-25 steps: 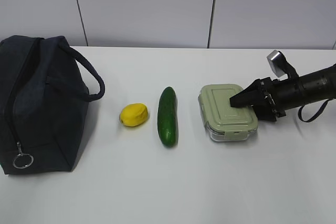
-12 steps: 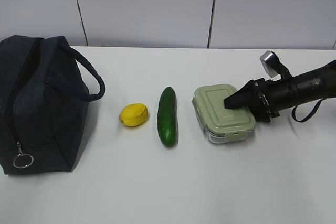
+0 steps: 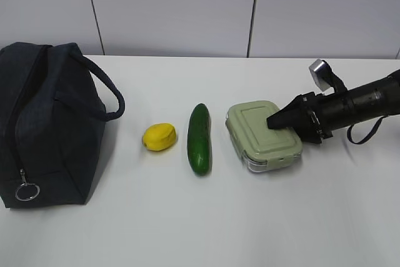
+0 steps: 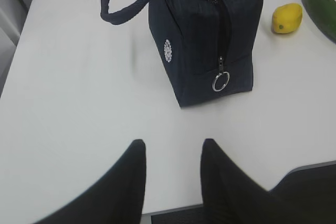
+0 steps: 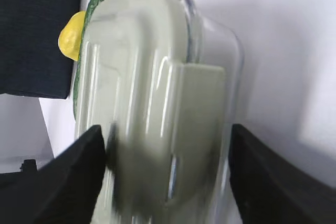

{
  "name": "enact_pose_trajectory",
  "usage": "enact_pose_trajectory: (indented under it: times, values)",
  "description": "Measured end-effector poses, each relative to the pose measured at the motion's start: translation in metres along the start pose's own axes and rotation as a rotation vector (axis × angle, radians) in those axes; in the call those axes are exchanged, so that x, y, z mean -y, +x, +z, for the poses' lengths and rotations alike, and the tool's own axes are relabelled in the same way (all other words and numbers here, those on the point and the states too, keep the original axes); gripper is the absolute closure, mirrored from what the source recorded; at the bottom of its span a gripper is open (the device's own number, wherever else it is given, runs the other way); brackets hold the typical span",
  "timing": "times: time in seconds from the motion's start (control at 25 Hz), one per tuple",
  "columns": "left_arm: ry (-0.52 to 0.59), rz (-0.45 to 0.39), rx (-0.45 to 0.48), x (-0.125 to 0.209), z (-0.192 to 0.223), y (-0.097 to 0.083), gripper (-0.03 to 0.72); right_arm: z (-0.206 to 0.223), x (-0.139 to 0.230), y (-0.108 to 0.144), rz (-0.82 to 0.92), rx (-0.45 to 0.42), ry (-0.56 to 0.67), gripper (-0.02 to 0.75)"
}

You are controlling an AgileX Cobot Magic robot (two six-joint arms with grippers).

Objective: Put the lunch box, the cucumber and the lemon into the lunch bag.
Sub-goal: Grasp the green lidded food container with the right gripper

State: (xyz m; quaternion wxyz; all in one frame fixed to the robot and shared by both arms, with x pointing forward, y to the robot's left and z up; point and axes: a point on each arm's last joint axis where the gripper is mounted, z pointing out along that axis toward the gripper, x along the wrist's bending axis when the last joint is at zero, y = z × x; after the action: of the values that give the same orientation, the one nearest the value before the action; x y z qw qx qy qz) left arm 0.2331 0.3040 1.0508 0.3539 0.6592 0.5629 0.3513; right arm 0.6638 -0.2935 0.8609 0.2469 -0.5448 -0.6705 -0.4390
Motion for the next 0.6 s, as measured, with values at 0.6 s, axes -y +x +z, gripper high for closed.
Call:
enact_pose_trajectory:
  times: [0.6]
  values:
    - [0.0, 0.0, 0.0, 0.0, 0.0, 0.0, 0.449, -0.0005, 0.0002, 0.0026, 0.005, -0.022, 0.016, 0.356]
